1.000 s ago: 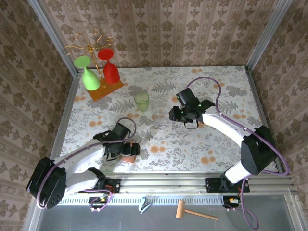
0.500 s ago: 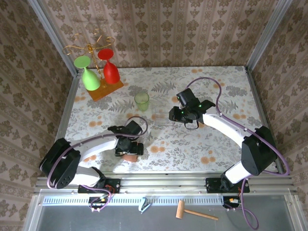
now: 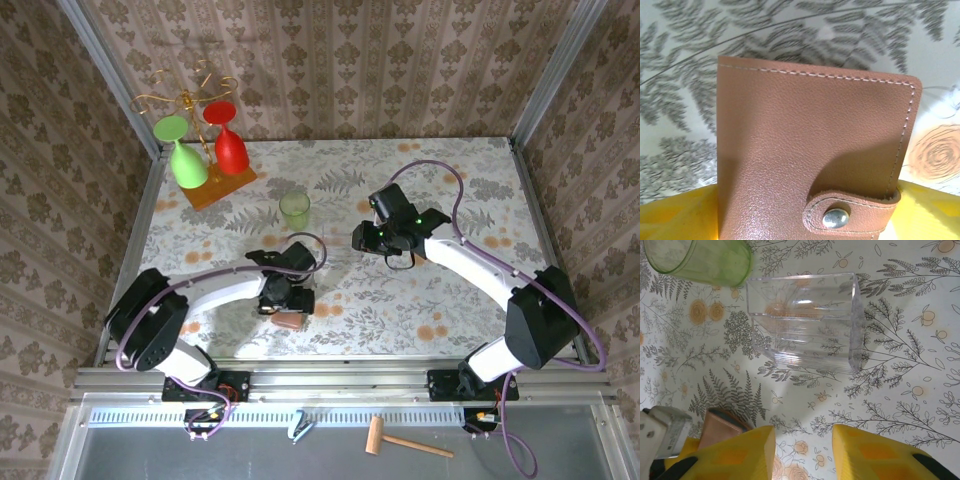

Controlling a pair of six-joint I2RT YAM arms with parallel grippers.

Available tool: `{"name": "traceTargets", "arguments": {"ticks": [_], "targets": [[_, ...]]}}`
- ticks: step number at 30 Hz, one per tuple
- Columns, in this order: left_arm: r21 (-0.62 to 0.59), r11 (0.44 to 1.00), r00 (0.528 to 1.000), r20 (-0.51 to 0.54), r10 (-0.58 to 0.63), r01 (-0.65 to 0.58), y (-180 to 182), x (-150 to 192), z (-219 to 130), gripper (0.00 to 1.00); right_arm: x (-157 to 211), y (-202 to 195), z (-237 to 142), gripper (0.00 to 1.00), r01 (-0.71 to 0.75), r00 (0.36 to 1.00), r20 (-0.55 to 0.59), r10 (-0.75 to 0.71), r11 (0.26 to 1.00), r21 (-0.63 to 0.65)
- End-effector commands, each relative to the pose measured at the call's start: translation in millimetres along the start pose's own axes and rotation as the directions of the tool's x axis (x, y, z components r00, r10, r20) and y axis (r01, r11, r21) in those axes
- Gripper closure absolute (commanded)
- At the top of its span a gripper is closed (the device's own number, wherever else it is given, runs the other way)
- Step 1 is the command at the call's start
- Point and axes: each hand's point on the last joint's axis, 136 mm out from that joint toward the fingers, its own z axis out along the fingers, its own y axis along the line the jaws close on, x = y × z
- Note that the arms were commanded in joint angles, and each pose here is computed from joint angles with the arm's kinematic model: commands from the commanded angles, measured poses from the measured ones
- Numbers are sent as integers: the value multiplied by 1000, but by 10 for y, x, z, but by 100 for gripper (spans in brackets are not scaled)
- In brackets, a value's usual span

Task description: Take the credit cards out of the card holder

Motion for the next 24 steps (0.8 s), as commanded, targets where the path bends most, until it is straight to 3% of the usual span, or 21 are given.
{"name": "traceTargets", "arguments": {"ticks": [1,12,24], "targets": [[30,999,999,-3,-32,32,-201,-70,2,18,19,-48,-76,65,18,1000,8,-18,1000,7],[122,989,997,-11,-80,80,-691,-202,64,16,18,-96,-129,65,31,999,14,-31,1000,7],[278,953,993,-14,-119,118,-920,-157,-52,11,143,-116,-190,65,3,1000,-15,-3,1000,-8]]}}
